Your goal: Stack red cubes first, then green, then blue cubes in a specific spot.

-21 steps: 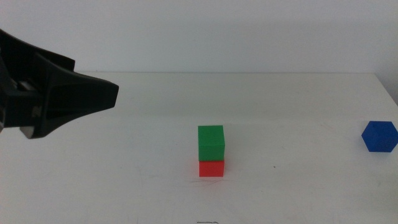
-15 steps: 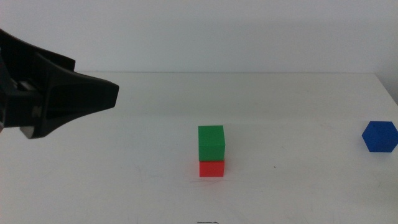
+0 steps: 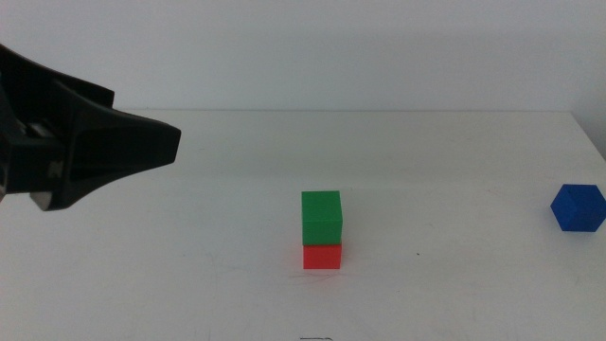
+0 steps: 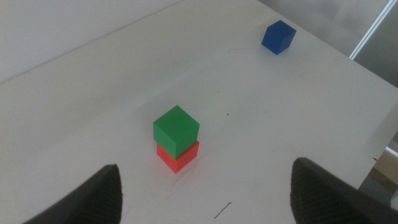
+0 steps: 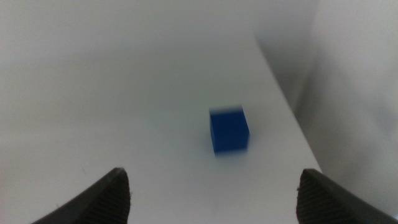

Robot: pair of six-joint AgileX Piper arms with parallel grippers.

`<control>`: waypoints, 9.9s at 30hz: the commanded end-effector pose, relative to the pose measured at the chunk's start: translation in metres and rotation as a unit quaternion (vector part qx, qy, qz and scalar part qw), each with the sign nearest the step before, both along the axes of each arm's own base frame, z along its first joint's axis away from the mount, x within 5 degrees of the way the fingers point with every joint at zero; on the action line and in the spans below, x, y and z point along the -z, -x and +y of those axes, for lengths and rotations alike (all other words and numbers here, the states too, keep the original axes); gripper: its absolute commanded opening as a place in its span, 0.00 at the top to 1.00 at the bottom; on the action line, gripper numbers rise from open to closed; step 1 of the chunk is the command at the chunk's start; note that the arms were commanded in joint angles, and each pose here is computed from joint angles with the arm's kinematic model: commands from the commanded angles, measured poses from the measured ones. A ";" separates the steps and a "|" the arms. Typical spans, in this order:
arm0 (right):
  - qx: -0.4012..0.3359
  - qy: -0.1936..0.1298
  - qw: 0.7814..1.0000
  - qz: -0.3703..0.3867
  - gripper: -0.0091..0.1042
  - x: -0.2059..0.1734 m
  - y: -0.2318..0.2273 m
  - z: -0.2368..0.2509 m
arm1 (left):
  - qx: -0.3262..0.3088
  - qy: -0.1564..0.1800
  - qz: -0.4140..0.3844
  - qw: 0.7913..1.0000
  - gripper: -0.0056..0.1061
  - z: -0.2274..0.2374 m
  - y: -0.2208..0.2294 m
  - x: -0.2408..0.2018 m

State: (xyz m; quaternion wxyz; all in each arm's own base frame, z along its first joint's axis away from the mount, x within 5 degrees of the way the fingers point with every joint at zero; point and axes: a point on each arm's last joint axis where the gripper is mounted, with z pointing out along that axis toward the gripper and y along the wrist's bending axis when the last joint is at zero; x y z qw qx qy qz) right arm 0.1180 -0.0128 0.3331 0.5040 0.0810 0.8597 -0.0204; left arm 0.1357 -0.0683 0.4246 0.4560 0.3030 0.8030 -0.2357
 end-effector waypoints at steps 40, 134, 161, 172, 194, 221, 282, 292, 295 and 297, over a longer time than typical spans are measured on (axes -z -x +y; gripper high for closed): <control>-0.031 -0.013 0.933 0.358 0.09 0.071 -0.289 -0.070 | -0.005 0.034 -0.030 0.999 0.13 -0.002 0.002 -0.014; -0.166 -0.090 0.900 0.392 0.93 0.019 -0.213 0.277 | -0.005 0.034 -0.027 0.999 0.13 -0.002 0.000 -0.013; -0.115 -0.074 0.936 0.326 0.93 -0.007 -0.194 0.286 | -0.005 0.034 -0.027 0.999 0.13 -0.002 0.000 -0.013; -0.111 -0.060 0.931 0.342 0.93 0.011 -0.197 0.297 | -0.005 0.034 -0.027 0.999 0.13 -0.002 0.000 -0.013; -0.107 -0.041 0.929 0.351 0.32 0.029 -0.204 0.302 | -0.005 0.034 -0.027 0.999 0.13 -0.002 0.000 -0.013; -0.159 -0.066 0.980 0.105 0.25 -0.128 -0.146 0.134 | -0.005 0.034 -0.026 0.999 0.13 -0.002 -0.001 -0.013; -0.101 -0.051 0.993 -0.035 0.26 -0.102 -0.067 0.033 | -0.347 0.063 -0.197 0.915 0.13 0.054 -0.006 0.030; -0.098 -0.049 0.969 -0.222 0.26 -0.029 -0.005 0.025 | -0.346 0.117 -0.222 0.904 0.13 0.058 0.043 0.096; -0.098 -0.048 0.966 -0.235 0.26 0.007 0.021 0.022 | -0.344 0.123 -0.233 0.901 0.13 0.060 0.060 0.114; -0.099 -0.042 0.970 -0.220 0.26 0.034 0.033 0.021 | -0.344 0.125 -0.239 0.900 0.13 0.061 0.068 0.129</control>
